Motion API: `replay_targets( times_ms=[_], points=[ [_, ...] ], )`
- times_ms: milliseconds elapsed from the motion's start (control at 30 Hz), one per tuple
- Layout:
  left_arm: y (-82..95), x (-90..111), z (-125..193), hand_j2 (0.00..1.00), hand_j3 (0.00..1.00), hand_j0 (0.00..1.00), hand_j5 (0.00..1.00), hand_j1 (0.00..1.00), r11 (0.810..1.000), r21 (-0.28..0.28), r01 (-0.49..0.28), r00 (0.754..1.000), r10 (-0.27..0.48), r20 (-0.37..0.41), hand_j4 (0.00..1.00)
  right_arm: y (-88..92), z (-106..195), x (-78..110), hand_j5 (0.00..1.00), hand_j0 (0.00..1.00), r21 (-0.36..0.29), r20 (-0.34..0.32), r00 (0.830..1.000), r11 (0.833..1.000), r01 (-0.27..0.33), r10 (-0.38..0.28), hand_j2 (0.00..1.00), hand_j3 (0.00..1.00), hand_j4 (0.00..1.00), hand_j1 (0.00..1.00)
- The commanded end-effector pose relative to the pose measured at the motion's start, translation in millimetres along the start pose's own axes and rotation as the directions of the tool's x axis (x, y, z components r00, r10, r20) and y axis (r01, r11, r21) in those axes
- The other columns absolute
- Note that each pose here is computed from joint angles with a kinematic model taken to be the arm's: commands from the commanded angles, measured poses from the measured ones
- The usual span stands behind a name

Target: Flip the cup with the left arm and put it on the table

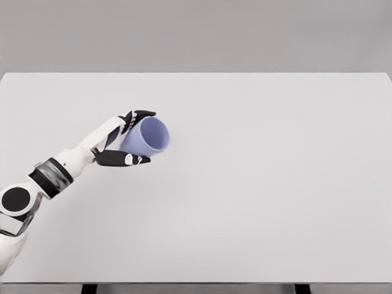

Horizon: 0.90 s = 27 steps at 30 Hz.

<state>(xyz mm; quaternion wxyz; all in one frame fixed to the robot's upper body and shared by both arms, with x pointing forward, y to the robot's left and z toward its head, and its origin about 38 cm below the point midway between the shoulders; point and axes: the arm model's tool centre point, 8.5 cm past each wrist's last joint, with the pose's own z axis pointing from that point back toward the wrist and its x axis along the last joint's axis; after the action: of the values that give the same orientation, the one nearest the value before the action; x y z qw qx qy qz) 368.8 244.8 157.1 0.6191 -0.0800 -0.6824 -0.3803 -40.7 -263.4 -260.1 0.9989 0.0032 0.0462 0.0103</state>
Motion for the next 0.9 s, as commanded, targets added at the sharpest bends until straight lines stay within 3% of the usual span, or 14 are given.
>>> replay_targets(
  times_ms=[0, 333, 467, 633, 867],
  points=[
    [0.7, 2.6, -1.8, 0.84, 0.84, 0.84, 0.84, 0.84, 1.000, 0.013, -0.024, 1.000, 0.024, 0.019, 0.84, 0.0, 0.0, -0.1, 1.00, 1.00, 0.000, 0.000, 1.000, 1.000, 0.000, 0.000, 1.00, 1.00, 1.00, 1.00],
    [-2.5, -4.1, 3.9, 0.90, 0.90, 0.90, 0.90, 0.90, 0.995, 0.042, -0.085, 0.996, 0.084, 0.022, 0.90, 0.0, 0.0, -0.1, 1.00, 1.00, 0.000, 0.000, 1.000, 1.000, 0.000, 0.000, 1.00, 1.00, 1.00, 1.00],
    [-2.8, -5.8, 5.2, 1.00, 1.00, 1.00, 1.00, 1.00, 0.995, 0.043, -0.086, 0.996, 0.085, 0.018, 1.00, 0.0, 0.0, -0.1, 1.00, 1.00, 0.000, 0.000, 1.000, 1.000, 0.000, 0.000, 1.00, 1.00, 1.00, 1.00],
    [4.4, -17.5, 16.4, 1.00, 1.00, 1.00, 1.00, 1.00, 0.993, 0.075, -0.091, 0.996, 0.092, -0.016, 1.00, 0.0, 0.0, -0.1, 1.00, 1.00, 0.000, 0.000, 1.000, 1.000, 0.000, 0.000, 1.00, 1.00, 1.00, 1.00],
    [6.9, -16.6, 16.7, 1.00, 1.00, 1.00, 1.00, 1.00, 0.993, 0.079, -0.084, 0.996, 0.086, -0.016, 1.00, 0.0, 0.0, -0.1, 1.00, 1.00, 0.000, 0.000, 1.000, 1.000, 0.000, 0.000, 1.00, 1.00, 1.00, 1.00]
  ],
)
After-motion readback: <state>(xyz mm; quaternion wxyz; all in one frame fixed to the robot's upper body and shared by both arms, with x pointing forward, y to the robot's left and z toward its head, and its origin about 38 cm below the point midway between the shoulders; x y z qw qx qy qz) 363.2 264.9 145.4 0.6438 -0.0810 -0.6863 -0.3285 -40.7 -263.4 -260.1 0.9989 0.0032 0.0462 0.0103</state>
